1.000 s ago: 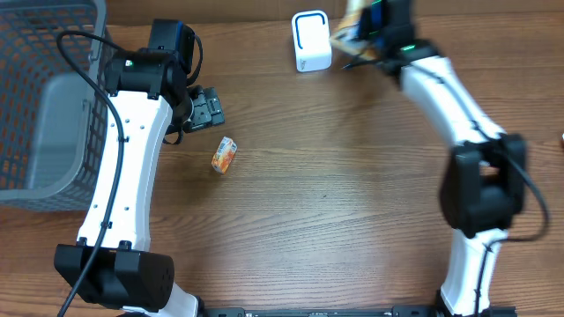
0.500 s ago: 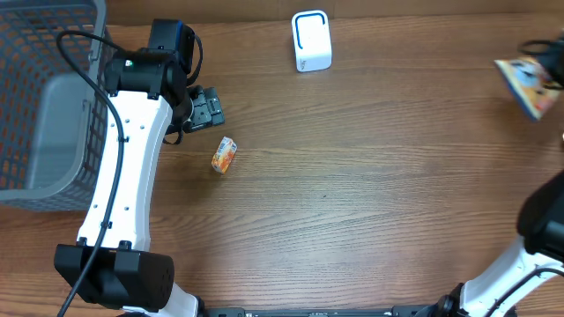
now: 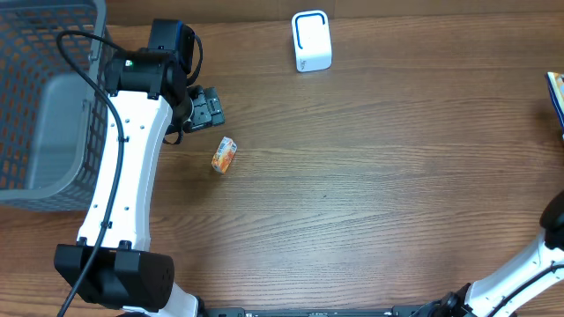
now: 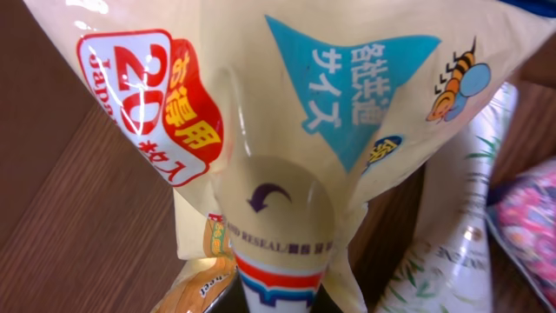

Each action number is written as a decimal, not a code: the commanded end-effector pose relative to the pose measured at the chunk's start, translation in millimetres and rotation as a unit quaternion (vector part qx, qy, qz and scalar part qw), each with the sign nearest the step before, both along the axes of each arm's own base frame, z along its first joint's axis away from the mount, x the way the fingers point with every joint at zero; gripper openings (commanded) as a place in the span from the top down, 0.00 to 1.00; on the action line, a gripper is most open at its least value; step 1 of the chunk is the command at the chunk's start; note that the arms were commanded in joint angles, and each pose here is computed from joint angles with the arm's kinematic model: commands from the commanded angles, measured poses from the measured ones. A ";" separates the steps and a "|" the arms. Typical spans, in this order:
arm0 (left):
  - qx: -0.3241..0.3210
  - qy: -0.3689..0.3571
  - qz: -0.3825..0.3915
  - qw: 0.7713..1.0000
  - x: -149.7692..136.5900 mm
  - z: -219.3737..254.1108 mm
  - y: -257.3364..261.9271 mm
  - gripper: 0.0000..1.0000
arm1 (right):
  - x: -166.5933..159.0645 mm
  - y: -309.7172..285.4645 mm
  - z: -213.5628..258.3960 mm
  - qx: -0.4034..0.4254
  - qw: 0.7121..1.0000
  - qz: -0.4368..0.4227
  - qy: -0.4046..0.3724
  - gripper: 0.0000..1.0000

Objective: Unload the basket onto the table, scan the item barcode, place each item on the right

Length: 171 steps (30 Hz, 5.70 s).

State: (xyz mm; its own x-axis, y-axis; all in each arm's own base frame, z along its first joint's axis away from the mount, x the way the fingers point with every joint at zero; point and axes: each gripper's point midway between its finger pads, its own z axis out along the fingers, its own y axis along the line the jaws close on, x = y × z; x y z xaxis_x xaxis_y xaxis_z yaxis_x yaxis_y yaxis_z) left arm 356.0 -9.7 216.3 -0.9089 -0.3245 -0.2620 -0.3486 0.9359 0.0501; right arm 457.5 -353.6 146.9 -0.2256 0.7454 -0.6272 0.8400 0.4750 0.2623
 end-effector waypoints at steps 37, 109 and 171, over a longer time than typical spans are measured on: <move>0.001 -0.001 -0.006 1.000 2.2 0.6 -0.5 0.00 | -2.8 39.6 64.4 0.054 0.995 0.065 -0.059 0.96; -0.099 0.024 -0.142 0.985 -3.1 -154.4 -44.8 0.31 | 12.4 434.9 33.9 0.246 0.830 0.495 0.072 0.00; -0.202 -0.075 -0.044 0.976 31.3 -159.0 -99.6 0.21 | 12.4 434.9 33.9 0.246 0.830 0.495 0.072 0.00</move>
State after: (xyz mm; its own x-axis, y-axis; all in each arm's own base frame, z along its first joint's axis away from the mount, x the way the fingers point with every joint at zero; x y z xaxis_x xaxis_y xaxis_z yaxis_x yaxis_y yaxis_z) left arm 380.3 -119.8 53.4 -0.9079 -0.3408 -0.2441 -0.2351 0.8960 -0.3766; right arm 467.9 82.2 178.3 -0.9289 0.3125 -0.1986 0.1530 0.8125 0.5625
